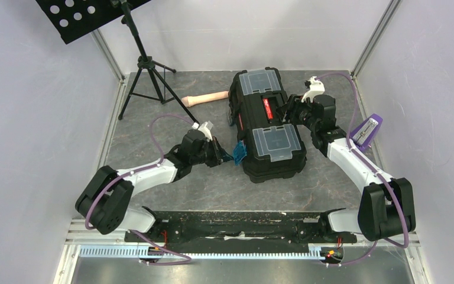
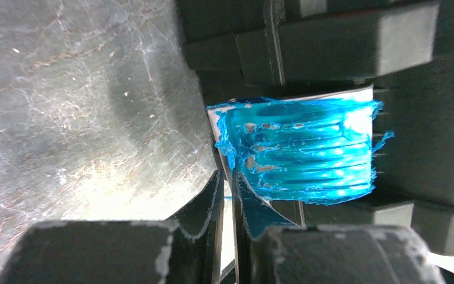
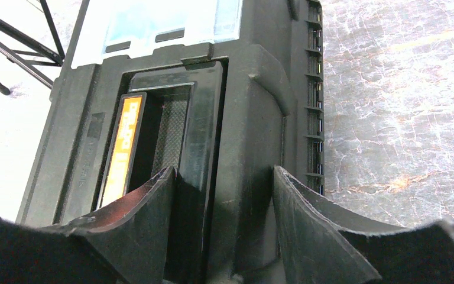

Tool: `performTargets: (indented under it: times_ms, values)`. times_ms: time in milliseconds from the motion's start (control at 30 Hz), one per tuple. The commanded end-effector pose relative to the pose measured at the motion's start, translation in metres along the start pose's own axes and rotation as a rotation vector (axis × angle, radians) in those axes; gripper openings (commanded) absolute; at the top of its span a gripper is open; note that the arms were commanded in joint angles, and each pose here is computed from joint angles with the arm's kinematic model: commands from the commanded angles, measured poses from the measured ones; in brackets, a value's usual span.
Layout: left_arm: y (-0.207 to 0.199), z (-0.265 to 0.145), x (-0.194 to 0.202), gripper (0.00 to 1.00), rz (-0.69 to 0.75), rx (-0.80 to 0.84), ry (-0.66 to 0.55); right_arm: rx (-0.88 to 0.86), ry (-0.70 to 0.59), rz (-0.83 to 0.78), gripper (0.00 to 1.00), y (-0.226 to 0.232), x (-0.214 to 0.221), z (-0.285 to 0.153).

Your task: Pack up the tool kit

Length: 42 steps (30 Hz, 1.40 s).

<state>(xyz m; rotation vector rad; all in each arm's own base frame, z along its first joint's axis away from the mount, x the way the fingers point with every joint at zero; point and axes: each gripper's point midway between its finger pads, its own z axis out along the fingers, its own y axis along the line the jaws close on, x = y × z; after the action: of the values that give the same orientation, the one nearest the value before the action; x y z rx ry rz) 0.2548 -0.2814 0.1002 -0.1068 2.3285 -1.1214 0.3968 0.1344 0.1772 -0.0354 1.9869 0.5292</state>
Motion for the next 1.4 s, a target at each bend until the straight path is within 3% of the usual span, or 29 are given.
performTargets:
  times_ms: [0,667,1067,1233,1367]
  values:
    - [-0.015,0.005,0.002,0.14,0.025,0.082,0.028,0.022,0.801,0.11,0.0,-0.006,0.218,-0.066]
    - [-0.025,0.019,0.002,0.13,0.06,0.099,0.062,0.009,0.841,0.113,0.0,-0.005,0.226,-0.069]
    - [-0.008,0.058,0.046,0.11,0.061,0.045,0.231,-0.014,0.965,0.159,0.0,-0.003,0.272,-0.096]
    - [-0.022,0.056,0.033,0.11,0.091,0.052,0.176,-0.011,0.943,0.154,0.0,-0.003,0.269,-0.094]
    - [-0.004,0.035,0.007,0.14,0.083,-0.037,0.071,0.015,0.877,0.116,0.0,-0.007,0.245,-0.08]
